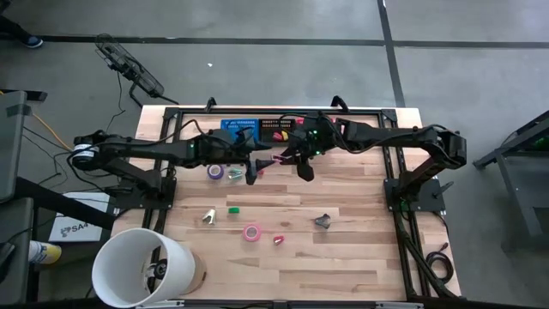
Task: Pick and place Stapler, Stapler remover, tape
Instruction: Put the pink staple remover into the blue bin
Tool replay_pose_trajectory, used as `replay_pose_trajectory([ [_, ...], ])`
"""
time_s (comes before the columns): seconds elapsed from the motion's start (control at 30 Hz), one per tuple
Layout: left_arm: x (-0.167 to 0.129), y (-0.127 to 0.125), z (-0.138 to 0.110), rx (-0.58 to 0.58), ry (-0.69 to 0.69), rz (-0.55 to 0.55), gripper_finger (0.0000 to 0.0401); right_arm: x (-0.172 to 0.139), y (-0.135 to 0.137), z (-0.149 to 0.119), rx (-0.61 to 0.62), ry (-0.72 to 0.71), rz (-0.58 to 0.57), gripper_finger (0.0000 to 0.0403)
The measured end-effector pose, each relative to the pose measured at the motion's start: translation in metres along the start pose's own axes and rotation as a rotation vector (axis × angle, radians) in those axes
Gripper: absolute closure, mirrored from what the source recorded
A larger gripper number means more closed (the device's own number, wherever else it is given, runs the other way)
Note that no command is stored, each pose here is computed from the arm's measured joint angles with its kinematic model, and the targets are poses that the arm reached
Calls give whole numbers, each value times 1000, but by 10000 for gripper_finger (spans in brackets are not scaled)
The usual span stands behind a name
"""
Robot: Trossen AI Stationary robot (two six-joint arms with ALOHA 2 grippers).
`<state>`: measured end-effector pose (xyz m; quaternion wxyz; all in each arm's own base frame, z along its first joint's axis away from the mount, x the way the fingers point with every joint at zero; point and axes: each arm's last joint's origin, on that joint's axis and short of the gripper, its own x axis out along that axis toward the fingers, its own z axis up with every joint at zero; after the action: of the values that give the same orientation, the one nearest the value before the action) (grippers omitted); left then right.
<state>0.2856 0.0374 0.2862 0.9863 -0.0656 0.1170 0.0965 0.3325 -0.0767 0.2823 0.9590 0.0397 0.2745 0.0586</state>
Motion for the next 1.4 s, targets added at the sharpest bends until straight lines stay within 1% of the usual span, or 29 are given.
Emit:
replay_pose_trajectory([
  [0.33,0,0,0,0,1,1,151,0,-1,8,-19,-80,-11,323],
  [0.6,0,0,0,0,1,8,151,0,-1,9,-25,-84,-11,323],
  [0.73,0,1,-1,0,0,30,155,0,-1,8,-27,-84,-12,323],
  [0.87,0,1,-1,0,0,38,182,0,-1,8,-27,-84,-11,323],
  [1.17,0,1,-1,0,4,25,283,0,-1,8,-28,-84,-12,323],
  [1.27,0,0,-1,-2,7,8,311,0,-1,8,-37,-80,-8,323],
  [1.4,0,0,-1,-2,9,-1,317,0,-1,8,-44,-79,-8,323],
])
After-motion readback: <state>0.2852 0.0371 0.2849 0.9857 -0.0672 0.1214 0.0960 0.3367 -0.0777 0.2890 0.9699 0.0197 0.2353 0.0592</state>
